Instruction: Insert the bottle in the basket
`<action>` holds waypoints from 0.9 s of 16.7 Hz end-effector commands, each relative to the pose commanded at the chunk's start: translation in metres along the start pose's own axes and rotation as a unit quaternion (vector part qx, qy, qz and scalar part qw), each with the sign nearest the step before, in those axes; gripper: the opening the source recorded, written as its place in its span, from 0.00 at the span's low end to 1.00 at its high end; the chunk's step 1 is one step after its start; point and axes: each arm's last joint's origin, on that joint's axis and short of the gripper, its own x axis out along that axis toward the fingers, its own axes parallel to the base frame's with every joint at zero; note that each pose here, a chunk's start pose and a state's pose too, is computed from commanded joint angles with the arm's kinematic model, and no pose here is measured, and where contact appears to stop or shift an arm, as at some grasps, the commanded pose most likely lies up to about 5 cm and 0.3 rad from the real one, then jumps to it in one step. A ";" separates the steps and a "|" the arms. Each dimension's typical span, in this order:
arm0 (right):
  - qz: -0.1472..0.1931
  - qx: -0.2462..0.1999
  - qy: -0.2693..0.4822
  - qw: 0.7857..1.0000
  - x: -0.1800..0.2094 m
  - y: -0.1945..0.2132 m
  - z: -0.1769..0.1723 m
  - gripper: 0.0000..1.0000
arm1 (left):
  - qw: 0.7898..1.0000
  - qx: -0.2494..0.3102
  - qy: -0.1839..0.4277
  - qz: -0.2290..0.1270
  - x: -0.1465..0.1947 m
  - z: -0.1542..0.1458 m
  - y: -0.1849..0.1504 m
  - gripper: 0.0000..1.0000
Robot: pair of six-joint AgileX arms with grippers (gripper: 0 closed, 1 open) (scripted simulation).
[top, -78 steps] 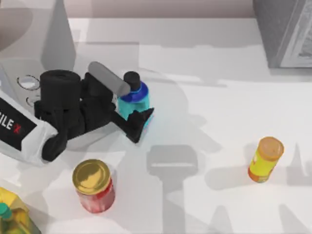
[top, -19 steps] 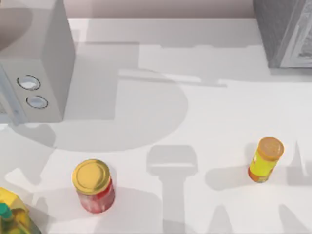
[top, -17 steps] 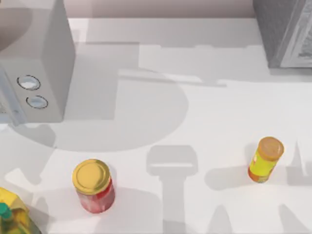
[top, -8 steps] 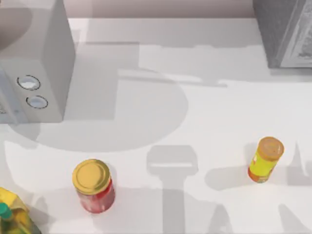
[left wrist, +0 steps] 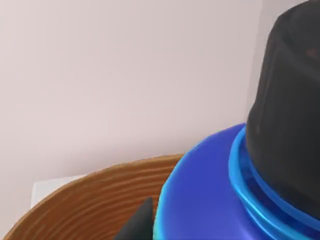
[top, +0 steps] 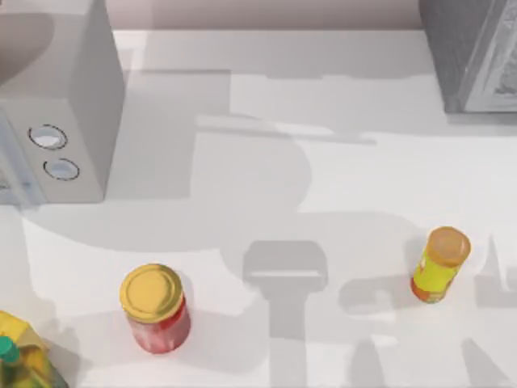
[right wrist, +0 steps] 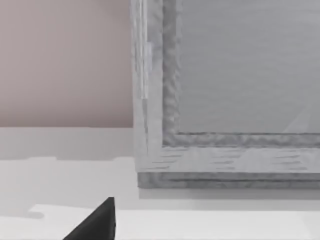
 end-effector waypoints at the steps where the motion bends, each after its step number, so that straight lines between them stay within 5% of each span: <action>1: 0.000 0.000 0.000 1.000 0.000 0.000 0.000 1.00 | 1.000 -0.014 -0.013 0.020 0.004 0.011 0.001 0.00; 5: 0.000 0.000 0.000 1.000 0.000 0.000 0.000 1.00 | 0.996 -0.044 -0.042 0.059 0.016 0.031 0.004 0.00; 10: 0.000 0.000 0.000 1.000 0.000 0.000 0.000 1.00 | 0.996 -0.043 -0.042 0.060 0.015 0.030 0.005 0.00; 15: 0.000 0.000 0.000 1.000 0.000 0.000 0.000 1.00 | 0.996 -0.044 -0.041 0.058 0.051 0.017 0.008 0.00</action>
